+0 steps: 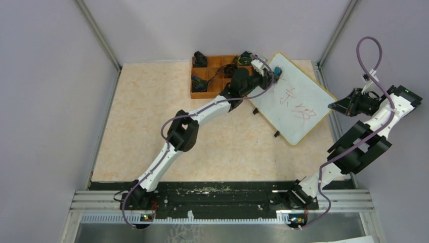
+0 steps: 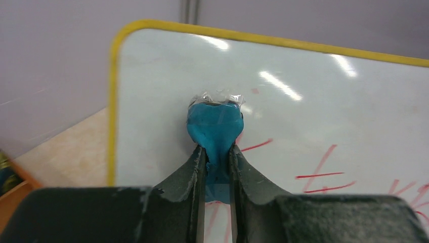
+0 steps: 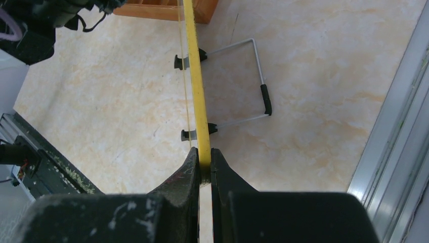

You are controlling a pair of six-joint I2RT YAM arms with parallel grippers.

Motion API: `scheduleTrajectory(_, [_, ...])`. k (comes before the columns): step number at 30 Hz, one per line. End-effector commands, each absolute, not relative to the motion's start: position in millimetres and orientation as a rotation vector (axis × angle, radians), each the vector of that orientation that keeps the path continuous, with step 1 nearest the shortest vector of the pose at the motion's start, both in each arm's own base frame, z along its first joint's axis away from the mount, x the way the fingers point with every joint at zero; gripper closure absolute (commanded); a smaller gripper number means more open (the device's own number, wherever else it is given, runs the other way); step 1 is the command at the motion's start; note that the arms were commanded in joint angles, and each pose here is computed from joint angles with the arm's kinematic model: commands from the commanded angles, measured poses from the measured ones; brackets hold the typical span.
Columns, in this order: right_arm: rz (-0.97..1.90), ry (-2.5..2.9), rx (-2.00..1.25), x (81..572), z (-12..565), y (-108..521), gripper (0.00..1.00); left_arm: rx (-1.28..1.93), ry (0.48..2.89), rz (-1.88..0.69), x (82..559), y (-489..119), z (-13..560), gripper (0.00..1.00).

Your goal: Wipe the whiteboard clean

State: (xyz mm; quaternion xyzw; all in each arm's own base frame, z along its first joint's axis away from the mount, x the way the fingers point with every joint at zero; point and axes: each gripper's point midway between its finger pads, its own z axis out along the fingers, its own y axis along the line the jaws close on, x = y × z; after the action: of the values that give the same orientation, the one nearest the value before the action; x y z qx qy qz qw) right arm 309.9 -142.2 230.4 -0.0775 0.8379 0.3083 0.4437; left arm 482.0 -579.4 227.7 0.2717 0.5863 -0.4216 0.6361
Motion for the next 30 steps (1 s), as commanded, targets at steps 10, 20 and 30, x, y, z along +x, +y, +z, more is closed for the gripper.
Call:
scheduleTrajectory(10, [0.687,2.146,-0.235,293,217,-151,1.0,0.622,1.409,-0.835,514,-553,205,0.98])
scheduleTrajectory(20, [0.657,2.155,-0.258,288,220,-148,1.0,0.688,1.368,-0.864,473,-589,211,0.98])
scheduleTrajectory(30, [0.655,2.158,-0.269,286,218,-147,1.0,0.755,1.311,-0.859,443,-610,220,0.98])
